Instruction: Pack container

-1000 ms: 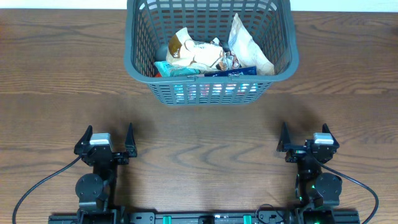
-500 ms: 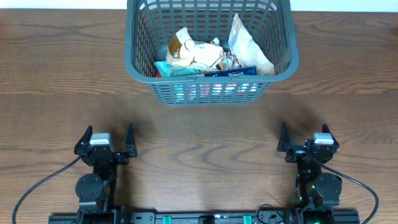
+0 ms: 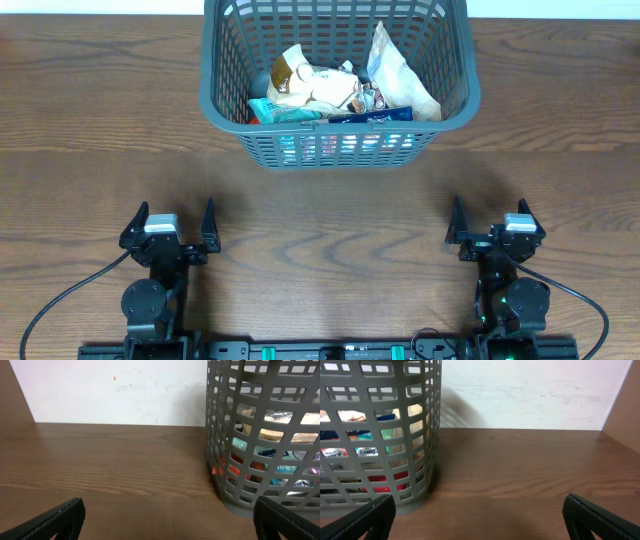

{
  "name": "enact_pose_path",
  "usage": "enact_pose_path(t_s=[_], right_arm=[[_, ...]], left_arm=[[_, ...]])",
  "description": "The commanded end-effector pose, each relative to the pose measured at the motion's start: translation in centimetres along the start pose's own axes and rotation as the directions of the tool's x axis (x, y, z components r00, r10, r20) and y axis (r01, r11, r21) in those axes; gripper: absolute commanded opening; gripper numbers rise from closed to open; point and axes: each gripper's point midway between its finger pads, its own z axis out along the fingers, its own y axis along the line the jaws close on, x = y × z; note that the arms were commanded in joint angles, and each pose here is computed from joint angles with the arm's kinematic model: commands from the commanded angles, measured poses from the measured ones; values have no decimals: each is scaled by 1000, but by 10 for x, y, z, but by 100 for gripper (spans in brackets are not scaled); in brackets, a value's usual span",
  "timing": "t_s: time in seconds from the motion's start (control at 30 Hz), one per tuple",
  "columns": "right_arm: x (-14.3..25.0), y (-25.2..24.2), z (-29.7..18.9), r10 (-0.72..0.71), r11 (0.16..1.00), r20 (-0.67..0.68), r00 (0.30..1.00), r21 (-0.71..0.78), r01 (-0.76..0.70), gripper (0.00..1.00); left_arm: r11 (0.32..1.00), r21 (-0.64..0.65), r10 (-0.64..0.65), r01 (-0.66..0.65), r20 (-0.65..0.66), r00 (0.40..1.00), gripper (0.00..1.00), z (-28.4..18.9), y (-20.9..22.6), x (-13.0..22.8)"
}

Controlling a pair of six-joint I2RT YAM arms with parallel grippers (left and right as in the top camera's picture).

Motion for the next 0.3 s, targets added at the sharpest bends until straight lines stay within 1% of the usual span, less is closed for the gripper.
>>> enact_pose_path(t_s=[0.0, 0.27], right_arm=[[1, 1, 0, 13, 1000, 0, 1000, -3, -13, 99], [1, 1, 0, 13, 1000, 0, 1000, -3, -13, 99]], left_arm=[[1000, -26, -8, 6, -51, 999, 99, 0, 4, 15], [1000, -26, -8, 6, -51, 999, 99, 0, 4, 15]])
